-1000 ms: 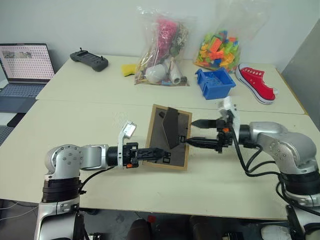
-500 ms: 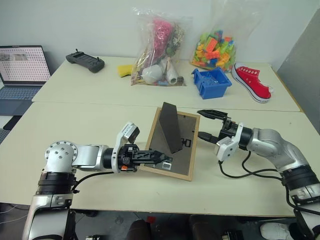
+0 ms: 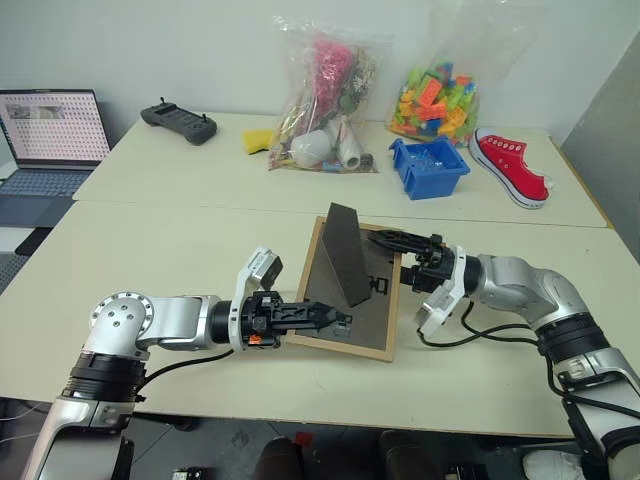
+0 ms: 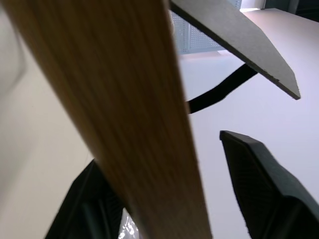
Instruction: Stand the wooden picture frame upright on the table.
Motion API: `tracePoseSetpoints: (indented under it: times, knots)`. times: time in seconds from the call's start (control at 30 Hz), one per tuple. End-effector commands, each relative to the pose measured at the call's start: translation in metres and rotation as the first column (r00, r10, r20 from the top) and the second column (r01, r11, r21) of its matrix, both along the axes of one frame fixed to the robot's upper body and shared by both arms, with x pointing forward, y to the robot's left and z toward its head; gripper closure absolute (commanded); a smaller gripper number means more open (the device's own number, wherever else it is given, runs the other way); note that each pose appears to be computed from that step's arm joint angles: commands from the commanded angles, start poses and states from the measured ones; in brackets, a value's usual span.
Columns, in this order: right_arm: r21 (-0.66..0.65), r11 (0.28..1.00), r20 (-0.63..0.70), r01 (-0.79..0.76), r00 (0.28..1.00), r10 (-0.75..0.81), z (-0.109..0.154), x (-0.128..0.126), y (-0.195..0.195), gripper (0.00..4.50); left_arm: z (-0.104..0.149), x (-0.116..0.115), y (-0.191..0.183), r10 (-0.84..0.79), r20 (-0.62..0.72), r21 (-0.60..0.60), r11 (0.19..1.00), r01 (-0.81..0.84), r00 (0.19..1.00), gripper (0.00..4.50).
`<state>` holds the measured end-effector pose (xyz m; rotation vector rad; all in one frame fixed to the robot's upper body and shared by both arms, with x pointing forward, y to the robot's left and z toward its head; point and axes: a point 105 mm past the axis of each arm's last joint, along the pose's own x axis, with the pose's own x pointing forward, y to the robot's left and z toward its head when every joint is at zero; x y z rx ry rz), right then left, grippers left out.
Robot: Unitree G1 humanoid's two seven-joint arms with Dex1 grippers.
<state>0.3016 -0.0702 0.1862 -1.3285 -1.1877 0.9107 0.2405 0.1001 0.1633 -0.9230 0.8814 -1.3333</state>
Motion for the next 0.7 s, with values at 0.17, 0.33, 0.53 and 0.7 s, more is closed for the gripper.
tracePoseSetpoints:
  times: [0.17,0.33,0.53,0.7]
  knots:
    - [0.053,0.998,0.045,-0.036,0.998,0.033,0.018,-0.005,-0.001,2.9,0.005,0.002,-0.002,0.039,0.065,0.015,0.999,-0.04,0.997,3.23]
    - [0.055,0.998,0.044,-0.013,0.999,0.01,0.018,-0.002,-0.005,3.09,0.005,0.004,0.004,0.068,0.111,0.049,0.996,-0.073,0.992,2.05]
    - [0.065,0.998,0.023,-0.012,1.0,0.01,0.018,0.0,-0.01,3.15,0.024,0.014,0.028,0.168,0.142,0.019,0.985,-0.173,0.975,0.89]
    - [0.105,0.994,-0.062,-0.03,0.997,0.037,0.016,0.004,-0.009,3.16,0.025,0.008,0.051,0.26,0.213,0.079,0.956,-0.282,0.942,0.0]
